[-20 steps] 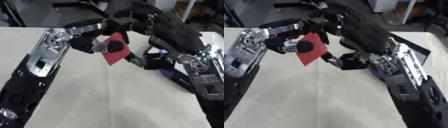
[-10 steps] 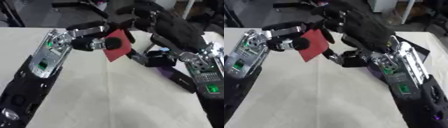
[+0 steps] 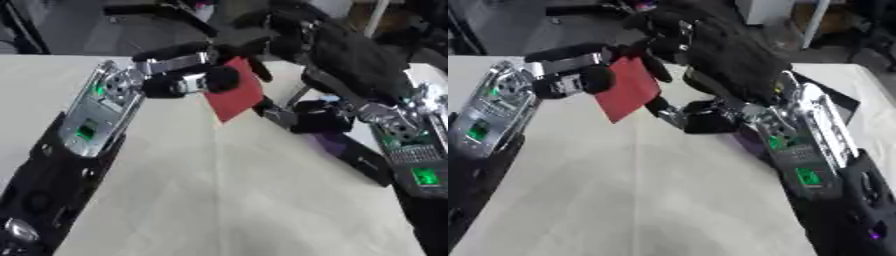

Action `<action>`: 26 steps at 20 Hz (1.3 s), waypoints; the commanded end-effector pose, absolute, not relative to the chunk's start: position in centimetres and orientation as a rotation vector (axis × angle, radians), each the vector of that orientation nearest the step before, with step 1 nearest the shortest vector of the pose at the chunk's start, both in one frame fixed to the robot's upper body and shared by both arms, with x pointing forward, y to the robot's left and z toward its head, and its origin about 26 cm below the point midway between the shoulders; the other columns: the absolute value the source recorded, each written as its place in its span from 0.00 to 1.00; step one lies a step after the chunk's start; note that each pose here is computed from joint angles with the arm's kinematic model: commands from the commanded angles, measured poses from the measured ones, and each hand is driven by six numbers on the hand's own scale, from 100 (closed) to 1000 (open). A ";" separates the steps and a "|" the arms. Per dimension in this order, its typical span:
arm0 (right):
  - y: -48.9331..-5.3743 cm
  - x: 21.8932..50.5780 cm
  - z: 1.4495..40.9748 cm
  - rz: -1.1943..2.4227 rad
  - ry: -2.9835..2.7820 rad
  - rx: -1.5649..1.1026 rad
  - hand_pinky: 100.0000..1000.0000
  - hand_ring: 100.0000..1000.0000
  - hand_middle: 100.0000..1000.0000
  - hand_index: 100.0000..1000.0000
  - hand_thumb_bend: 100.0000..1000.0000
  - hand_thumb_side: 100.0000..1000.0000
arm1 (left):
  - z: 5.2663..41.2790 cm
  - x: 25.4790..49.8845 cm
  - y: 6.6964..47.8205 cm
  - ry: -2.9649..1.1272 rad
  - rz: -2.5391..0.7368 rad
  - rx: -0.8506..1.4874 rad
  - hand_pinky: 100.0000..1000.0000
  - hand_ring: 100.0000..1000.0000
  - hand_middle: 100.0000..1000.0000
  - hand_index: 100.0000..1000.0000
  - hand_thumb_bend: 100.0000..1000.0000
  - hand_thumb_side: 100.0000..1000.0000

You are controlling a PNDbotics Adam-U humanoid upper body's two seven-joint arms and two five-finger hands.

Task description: Pick up the objects with one hand, pass them to the other hand, and then place them into the box on the other side of the table.

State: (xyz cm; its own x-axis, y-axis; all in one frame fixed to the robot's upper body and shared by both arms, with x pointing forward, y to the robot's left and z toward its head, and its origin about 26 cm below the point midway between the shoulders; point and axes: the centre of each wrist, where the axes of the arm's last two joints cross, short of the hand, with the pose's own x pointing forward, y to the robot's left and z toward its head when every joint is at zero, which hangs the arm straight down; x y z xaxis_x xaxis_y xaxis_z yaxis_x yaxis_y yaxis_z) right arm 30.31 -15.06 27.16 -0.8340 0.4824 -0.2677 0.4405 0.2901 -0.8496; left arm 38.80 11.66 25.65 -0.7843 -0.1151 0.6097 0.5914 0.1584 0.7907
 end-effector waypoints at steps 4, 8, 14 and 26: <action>-15.7 30.3 28.3 1.589 -2.507 -0.965 1.00 0.88 0.86 0.33 0.01 0.00 | 26.2 38.9 12.1 -1.902 -1.681 -0.464 0.83 0.73 0.78 0.83 0.66 1.00; -15.9 30.3 28.5 1.575 -2.508 -0.981 1.00 0.88 0.86 0.33 0.01 0.00 | 25.8 39.2 12.5 -1.886 -1.675 -0.460 0.83 0.73 0.78 0.84 0.66 1.00; -16.2 30.4 28.7 1.553 -2.510 -1.007 1.00 0.89 0.86 0.33 0.01 0.00 | 25.0 39.8 13.0 -1.843 -1.671 -0.450 0.83 0.73 0.77 0.84 0.66 1.00; -16.5 30.4 28.6 1.527 -2.510 -1.010 1.00 0.89 0.86 0.32 0.01 0.00 | 24.2 40.6 13.4 -1.811 -1.644 -0.434 0.83 0.73 0.77 0.84 0.66 1.00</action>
